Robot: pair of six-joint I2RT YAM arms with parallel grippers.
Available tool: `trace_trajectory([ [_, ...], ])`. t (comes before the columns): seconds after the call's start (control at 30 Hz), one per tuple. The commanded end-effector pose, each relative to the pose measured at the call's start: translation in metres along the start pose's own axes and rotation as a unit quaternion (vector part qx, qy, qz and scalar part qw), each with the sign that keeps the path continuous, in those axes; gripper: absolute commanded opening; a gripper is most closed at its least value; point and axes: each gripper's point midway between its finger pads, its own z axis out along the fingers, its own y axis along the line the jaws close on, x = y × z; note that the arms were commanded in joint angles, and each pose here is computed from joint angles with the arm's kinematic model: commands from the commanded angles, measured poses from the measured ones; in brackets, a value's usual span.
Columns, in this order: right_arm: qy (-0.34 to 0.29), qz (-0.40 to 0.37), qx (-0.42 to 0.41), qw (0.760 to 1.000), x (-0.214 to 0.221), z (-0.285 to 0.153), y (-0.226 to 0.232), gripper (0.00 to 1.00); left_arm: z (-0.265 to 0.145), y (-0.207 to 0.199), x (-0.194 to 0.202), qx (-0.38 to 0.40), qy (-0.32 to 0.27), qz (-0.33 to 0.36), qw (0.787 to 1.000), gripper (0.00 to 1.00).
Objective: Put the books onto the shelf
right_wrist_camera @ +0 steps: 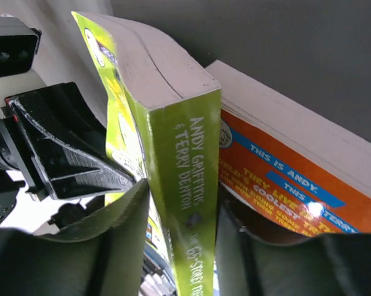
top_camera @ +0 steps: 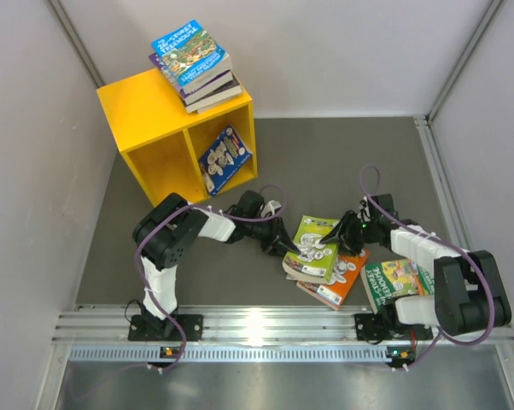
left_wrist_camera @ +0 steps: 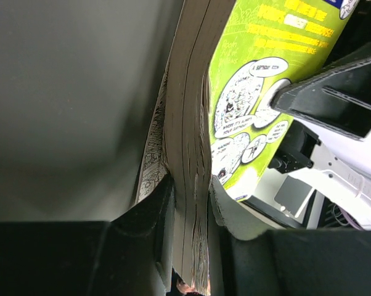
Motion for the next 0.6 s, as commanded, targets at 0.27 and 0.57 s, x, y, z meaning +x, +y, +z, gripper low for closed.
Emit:
trace_trajectory([
  [0.27, -0.014, -0.060, -0.059, 0.996, -0.001, -0.010, 0.037, 0.00, -0.006, -0.058, -0.002, 0.033, -0.053, 0.047, 0.997, 0.01],
  [0.57, -0.064, -0.124, -0.067, 0.988, -0.020, -0.066, 0.096, 0.00, -0.109, -0.106, -0.004, -0.138, -0.225, 0.127, 0.956, 0.99],
])
